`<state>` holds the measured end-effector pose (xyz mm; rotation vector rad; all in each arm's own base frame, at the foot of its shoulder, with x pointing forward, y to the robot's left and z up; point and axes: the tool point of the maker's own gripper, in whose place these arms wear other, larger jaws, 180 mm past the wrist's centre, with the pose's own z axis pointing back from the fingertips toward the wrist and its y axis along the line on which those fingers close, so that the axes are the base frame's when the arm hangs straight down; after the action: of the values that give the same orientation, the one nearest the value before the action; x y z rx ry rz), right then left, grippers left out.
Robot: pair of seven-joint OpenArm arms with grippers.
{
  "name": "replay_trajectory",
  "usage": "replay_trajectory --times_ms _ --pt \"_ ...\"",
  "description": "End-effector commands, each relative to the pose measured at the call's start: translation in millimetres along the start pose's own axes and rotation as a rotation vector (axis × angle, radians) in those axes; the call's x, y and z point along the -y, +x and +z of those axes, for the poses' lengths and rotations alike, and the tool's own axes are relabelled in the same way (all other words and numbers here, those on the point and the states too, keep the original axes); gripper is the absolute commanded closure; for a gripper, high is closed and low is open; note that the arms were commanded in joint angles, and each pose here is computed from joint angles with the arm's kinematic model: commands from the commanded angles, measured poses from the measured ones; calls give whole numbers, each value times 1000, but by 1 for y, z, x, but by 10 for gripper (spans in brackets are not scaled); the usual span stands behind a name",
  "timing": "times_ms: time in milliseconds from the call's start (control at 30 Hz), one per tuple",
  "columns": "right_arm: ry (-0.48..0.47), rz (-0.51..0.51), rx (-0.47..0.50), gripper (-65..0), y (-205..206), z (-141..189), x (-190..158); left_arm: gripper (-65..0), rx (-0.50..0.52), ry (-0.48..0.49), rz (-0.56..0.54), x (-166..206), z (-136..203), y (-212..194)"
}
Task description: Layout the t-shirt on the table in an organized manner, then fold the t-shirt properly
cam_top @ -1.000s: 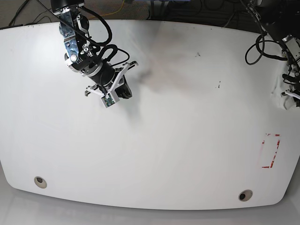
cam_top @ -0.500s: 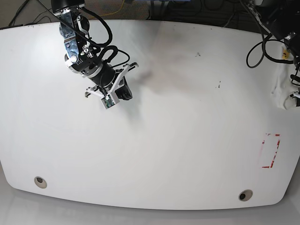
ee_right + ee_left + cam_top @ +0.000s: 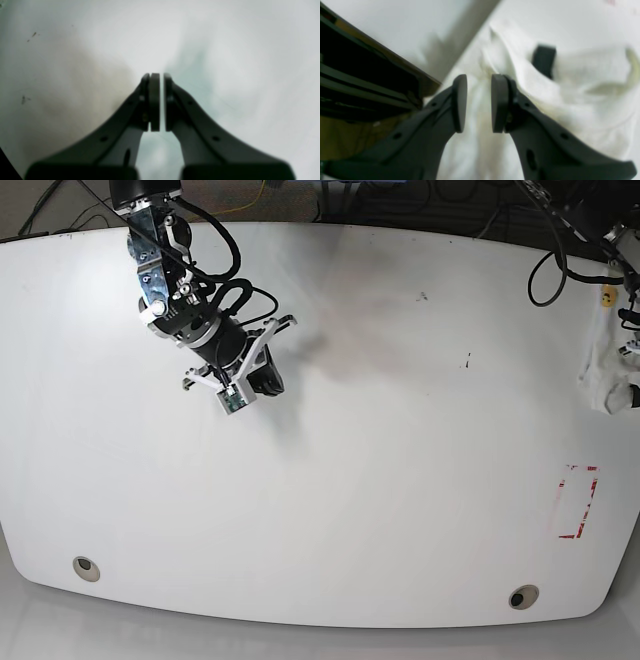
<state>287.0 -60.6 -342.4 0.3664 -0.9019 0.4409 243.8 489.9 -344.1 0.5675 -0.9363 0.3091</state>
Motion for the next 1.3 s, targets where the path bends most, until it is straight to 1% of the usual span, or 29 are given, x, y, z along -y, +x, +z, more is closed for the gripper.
replay_trajectory --times_ms 0,67,333,567,767,900,1067,1267 --pt "0 18 57 -18 17 3 2 -152 43 8 2 -6 -4 15" --pt "0 18 57 -18 17 3 2 -152 23 2 15 -4 -8 7" --pt "2 15 52 -18 15 3 1 -152 26 -24 83 12 -26 19" --pt "4 14 49 -18 13 3 0 -152 52 -96 47 46 -34 39" --pt "4 14 49 -18 13 3 0 -150 71 -128 28 62 -37 51" --pt "3 13 51 -18 14 3 0 -150 61 -147 15 71 -38 49" --pt "2 12 52 -18 14 4 1 -150 70 -148 12 71 -37 52" --pt "2 12 50 -18 14 3 1 -150 154 -135 -12 66 -26 82"
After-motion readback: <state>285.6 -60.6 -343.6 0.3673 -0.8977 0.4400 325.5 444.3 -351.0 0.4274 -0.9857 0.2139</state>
